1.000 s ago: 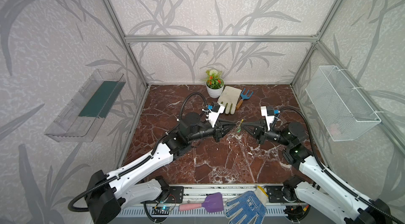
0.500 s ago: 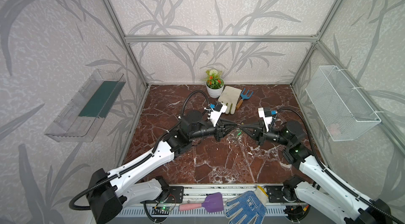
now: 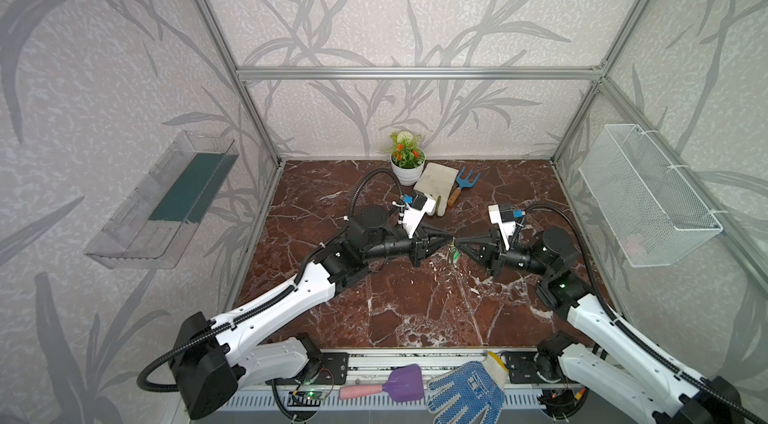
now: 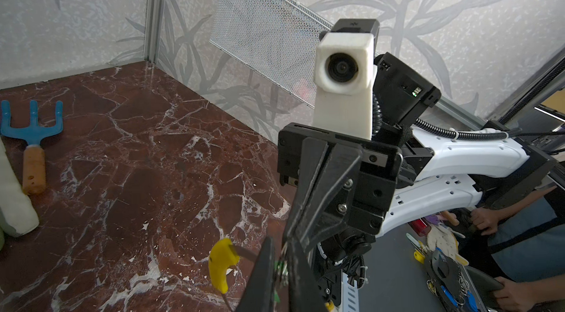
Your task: Put the keys on the keyring
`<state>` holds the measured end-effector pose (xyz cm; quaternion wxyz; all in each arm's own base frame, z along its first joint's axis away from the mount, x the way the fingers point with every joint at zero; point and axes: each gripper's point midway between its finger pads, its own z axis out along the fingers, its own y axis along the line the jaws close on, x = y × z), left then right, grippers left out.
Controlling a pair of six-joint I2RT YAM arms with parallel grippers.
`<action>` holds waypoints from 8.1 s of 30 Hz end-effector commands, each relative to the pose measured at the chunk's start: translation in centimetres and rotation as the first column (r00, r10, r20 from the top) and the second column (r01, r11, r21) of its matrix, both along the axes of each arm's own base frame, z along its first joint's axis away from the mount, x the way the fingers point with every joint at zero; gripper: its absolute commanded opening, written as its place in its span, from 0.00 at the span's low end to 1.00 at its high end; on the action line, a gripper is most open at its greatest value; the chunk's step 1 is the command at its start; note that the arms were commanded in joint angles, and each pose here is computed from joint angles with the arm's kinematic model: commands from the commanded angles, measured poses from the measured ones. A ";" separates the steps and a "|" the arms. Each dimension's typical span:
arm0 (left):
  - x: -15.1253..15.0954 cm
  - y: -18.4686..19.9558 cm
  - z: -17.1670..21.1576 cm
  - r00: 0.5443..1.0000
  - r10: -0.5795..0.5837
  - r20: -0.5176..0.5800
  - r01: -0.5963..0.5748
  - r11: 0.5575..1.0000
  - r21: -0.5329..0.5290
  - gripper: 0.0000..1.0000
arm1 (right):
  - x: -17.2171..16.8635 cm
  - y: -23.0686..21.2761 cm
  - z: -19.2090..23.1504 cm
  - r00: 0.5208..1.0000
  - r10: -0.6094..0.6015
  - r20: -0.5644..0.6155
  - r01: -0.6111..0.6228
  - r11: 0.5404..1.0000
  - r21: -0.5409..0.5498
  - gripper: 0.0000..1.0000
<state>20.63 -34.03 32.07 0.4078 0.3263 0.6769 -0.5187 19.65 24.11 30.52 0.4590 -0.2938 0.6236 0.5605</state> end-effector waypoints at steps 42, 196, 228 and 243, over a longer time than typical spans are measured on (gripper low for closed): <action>1.2 2.1 7.2 0.983 0.163 0.086 -0.105 0.876 -0.471 0.00 | -0.3 1.0 1.7 0.986 -0.131 0.099 0.130 0.991 0.015 0.29; 1.6 1.4 3.8 0.984 0.171 0.040 -0.153 0.948 -0.279 0.20 | 0.9 0.7 3.7 1.000 -0.014 -0.014 0.015 0.999 0.051 0.00; -0.5 0.8 0.6 0.999 -0.018 -0.036 0.022 0.996 0.088 0.23 | -0.8 1.0 1.8 0.992 0.123 0.009 -0.121 0.980 -0.157 0.00; -1.0 0.6 1.0 0.998 -0.048 -0.029 0.050 0.996 0.068 0.11 | -1.3 1.3 1.6 0.989 0.144 0.016 -0.140 0.978 -0.158 0.00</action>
